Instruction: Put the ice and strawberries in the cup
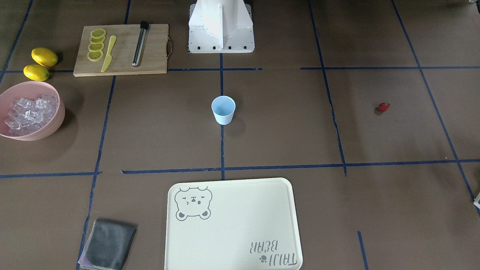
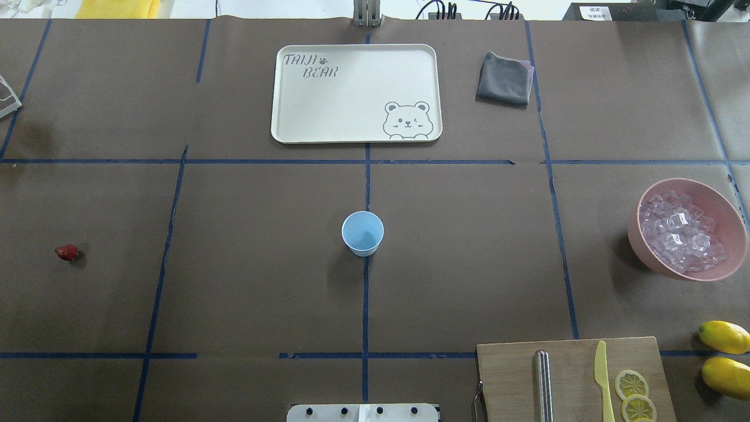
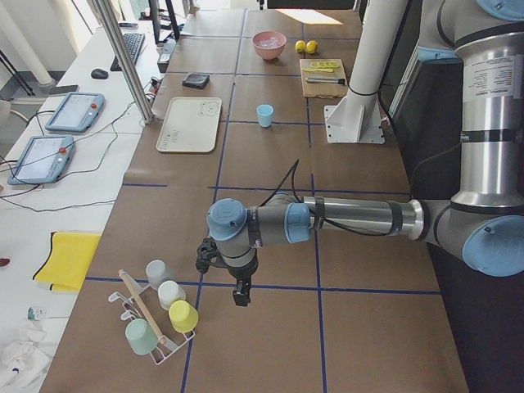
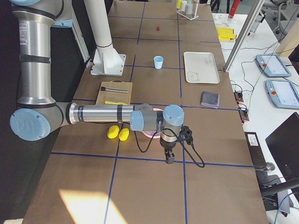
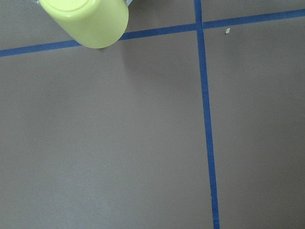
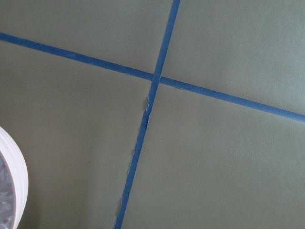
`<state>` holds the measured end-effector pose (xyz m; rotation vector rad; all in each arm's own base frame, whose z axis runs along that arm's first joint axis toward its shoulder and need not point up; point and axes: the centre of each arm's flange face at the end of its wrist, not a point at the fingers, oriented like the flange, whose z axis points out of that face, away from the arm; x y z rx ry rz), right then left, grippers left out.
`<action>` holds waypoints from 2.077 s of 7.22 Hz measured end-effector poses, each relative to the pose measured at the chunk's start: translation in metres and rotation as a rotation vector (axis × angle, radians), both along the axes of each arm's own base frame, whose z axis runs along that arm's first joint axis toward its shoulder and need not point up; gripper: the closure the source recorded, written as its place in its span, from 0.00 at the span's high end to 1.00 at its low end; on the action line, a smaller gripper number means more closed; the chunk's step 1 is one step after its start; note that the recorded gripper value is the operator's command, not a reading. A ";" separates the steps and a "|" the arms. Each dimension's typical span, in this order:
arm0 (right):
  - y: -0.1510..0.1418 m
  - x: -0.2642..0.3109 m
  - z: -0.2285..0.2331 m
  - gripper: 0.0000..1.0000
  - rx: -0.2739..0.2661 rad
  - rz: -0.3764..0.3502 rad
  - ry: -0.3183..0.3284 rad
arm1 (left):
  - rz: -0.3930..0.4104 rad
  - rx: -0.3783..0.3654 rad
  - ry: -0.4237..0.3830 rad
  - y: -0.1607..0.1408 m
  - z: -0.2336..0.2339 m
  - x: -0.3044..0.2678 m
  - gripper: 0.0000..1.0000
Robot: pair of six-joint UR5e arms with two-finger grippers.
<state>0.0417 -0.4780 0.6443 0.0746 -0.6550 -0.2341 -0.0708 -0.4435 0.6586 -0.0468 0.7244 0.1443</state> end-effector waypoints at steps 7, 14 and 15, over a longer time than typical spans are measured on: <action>0.028 -0.040 -0.063 1.00 0.100 -0.047 -0.126 | -0.002 -0.007 0.000 0.001 0.001 0.000 1.00; 0.078 -0.147 -0.071 0.96 0.110 0.047 -0.213 | -0.002 -0.021 0.004 0.007 0.006 0.001 1.00; 0.079 -0.156 -0.073 0.95 0.115 0.047 -0.204 | -0.002 -0.023 0.006 0.008 0.007 0.001 1.00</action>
